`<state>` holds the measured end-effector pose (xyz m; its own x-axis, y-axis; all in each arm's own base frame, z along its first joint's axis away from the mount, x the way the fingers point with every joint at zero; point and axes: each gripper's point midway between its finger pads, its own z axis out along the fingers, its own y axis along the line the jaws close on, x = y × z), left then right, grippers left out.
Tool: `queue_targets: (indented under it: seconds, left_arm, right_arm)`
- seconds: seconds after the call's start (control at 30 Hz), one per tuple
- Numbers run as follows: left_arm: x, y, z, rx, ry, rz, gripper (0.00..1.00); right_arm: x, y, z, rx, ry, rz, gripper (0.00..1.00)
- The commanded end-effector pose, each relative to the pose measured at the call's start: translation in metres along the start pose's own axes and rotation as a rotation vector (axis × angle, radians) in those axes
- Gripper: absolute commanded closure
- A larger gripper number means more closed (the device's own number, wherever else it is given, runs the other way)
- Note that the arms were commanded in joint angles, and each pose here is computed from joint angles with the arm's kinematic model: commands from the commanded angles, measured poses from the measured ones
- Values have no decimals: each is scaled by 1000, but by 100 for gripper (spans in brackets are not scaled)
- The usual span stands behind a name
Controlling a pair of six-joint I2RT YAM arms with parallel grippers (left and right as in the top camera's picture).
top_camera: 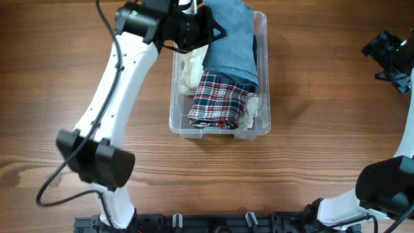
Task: Pack container
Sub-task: 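Grasp the folded blue jeans and lift them over the bin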
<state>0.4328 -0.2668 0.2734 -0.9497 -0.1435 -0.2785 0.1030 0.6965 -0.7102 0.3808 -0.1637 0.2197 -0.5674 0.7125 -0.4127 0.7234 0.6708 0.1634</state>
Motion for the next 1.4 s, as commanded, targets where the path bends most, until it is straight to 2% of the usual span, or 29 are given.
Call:
queue_targets:
  seconds: [0.0,0.23,0.3,0.33,0.4,0.43,0.47,0.63,0.97,1.13,1.2,1.37]
  left_arm:
    - [-2,-1,17,22,23,-25,96]
    - [14,18,46,-24,107,-69,94]
    - [18,26,49,-52,122,-86,78]
    - [19,31,50,-75,125,-95,67]
    - [19,43,48,-130,119,-105,58]
    - [18,49,45,-150,116,-99,42]
    - [17,51,44,-152,115,-87,37]
    - [6,51,31,-142,82,-41,32]
    - [-24,37,-44,-194,-139,11,31]
    - [-23,19,-62,-193,-191,77,36]
    - [-19,10,-55,-178,-182,97,42]
    - [-2,-6,-19,-160,-118,172,69]
  right_arm:
    - [2,2,4,-6,12,12,0]
    - [2,2,4,-5,12,11,0]
    - [2,2,4,-6,12,12,0]
    - [2,2,4,-5,12,11,0]
    - [2,2,4,-5,12,11,0]
    - [2,2,4,-5,12,11,0]
    - [2,2,4,-5,12,12,0]
    - [2,2,4,-5,12,11,0]
    - [2,2,4,-5,12,11,0]
    - [2,2,4,-5,12,12,0]
    - [2,2,4,-5,12,12,0]
    - [2,2,4,-5,12,11,0]
